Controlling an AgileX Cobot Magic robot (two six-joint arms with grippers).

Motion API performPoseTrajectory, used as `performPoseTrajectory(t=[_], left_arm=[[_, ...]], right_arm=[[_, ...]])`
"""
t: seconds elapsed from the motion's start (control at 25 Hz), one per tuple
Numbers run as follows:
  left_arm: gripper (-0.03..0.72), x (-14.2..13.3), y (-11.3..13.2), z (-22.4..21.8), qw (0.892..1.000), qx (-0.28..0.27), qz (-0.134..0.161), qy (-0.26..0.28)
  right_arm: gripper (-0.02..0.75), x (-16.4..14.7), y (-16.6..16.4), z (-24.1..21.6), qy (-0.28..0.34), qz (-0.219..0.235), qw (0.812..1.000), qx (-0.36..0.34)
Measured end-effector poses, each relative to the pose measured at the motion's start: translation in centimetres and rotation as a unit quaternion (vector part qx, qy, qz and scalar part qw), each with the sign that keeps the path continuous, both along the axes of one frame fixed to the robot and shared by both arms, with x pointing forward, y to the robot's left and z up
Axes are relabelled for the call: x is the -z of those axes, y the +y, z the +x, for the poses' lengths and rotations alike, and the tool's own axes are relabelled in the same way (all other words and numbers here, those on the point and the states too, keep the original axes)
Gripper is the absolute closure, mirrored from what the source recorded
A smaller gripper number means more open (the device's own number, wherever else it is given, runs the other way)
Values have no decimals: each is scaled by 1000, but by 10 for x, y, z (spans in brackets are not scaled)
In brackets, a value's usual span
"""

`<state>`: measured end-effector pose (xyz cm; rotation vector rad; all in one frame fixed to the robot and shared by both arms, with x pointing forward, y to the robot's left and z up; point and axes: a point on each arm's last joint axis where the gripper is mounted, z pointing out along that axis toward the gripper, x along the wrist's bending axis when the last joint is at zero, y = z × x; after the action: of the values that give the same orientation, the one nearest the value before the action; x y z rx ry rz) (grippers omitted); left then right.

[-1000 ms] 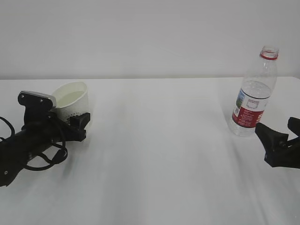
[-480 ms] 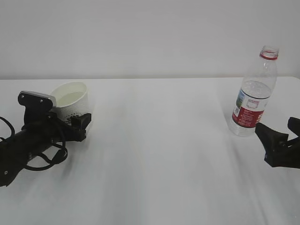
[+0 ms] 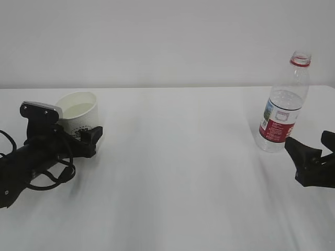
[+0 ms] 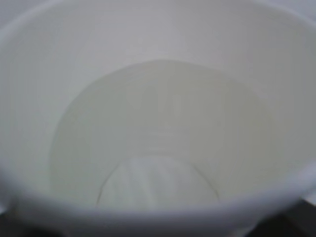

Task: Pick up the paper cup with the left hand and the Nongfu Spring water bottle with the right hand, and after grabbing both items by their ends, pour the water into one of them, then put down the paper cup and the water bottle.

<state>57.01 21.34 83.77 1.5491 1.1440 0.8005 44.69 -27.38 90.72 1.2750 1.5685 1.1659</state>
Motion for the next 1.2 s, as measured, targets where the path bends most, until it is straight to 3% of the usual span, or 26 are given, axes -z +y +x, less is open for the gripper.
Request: performPoseTrajectory(t=[0.4,0.68,1.2], left_arm=[[78,0,0,0,1000,0,0,0],[4,0,0,0,1000,0,0,-1],[-3,0,-1,0,1000,9,1,-1]], right_arm=[[146,0,0,0,0,0,1000,0],[146,0,0,0,0,0,1000,0],[146,0,0,0,0,1,1000,0]])
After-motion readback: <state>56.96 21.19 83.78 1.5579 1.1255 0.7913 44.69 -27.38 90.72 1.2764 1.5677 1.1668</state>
